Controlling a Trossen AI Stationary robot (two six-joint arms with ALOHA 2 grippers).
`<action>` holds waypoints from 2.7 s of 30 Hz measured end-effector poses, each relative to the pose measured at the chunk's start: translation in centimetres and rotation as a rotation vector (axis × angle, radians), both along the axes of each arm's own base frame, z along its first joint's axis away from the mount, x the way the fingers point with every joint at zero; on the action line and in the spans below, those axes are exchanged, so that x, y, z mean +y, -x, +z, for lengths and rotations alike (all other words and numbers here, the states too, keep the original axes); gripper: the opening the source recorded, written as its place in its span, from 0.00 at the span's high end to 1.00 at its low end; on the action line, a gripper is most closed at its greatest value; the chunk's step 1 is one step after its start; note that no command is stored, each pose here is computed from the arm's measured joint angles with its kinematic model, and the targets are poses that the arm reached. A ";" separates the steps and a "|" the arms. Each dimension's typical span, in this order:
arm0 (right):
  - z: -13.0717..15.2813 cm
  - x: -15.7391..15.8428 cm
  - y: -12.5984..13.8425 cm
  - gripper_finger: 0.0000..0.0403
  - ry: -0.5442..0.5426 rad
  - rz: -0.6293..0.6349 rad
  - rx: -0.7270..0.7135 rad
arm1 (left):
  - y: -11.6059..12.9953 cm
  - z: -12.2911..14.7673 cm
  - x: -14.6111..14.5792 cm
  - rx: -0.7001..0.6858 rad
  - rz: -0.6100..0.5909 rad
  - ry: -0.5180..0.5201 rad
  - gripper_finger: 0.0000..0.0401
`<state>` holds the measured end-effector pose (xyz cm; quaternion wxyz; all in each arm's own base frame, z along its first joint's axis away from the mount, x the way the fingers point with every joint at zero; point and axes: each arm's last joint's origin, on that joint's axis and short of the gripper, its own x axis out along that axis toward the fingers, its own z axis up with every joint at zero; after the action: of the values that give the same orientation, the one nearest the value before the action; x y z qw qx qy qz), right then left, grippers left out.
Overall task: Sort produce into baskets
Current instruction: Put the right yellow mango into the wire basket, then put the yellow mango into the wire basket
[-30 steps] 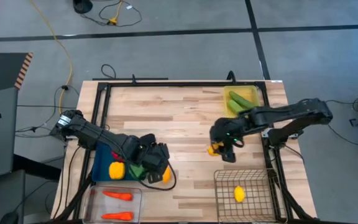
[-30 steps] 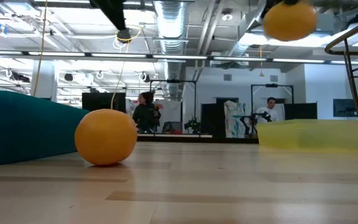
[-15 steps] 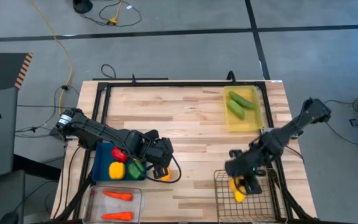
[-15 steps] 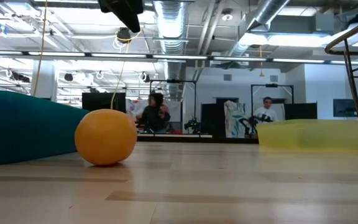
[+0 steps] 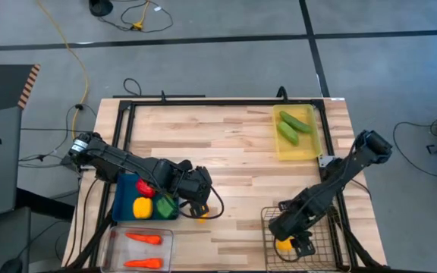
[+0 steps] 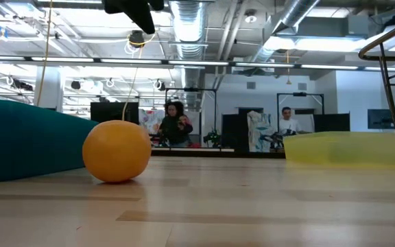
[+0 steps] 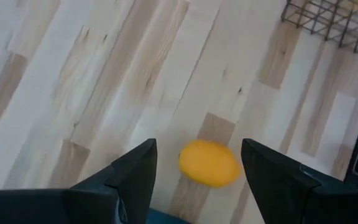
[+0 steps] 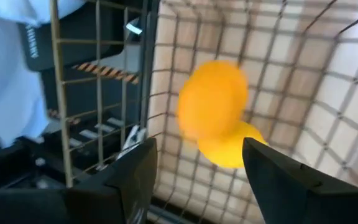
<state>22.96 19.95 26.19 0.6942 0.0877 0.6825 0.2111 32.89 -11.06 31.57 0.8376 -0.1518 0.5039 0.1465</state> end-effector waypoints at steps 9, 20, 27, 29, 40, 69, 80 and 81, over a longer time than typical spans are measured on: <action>-0.2 -0.3 -0.4 0.34 -0.068 -0.002 0.071 | -0.2 -0.5 -0.3 0.053 0.090 0.178 0.39; -0.2 -0.5 -0.2 0.34 -0.057 0.010 0.090 | -2.3 -5.4 -0.9 0.322 0.297 0.404 0.22; -0.2 -0.5 0.0 0.34 -0.048 0.036 0.093 | -3.7 -8.5 -1.3 0.398 0.459 0.440 0.22; -0.3 -0.6 0.1 0.34 -0.039 0.039 0.103 | -4.0 -9.3 -1.3 0.406 0.469 0.427 0.22; 0.0 -1.0 0.6 0.34 -0.022 0.078 0.111 | -5.5 -12.7 -1.2 0.430 0.500 0.390 0.22; 6.7 -5.8 5.0 0.34 0.156 0.021 -0.292 | -9.3 -6.9 -0.6 0.210 0.127 0.284 0.51; 9.6 -8.9 7.9 0.34 0.259 -0.077 -0.501 | -13.1 1.0 -0.4 -0.362 -0.035 0.119 0.47; 9.7 -9.2 8.0 0.34 0.257 -0.085 -0.508 | -13.4 0.9 -0.5 -0.384 -0.051 0.116 0.47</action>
<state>14.91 10.79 35.90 0.8566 -0.0280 0.5035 0.1089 46.29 -11.53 32.46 0.9117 -0.2120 0.3461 0.0645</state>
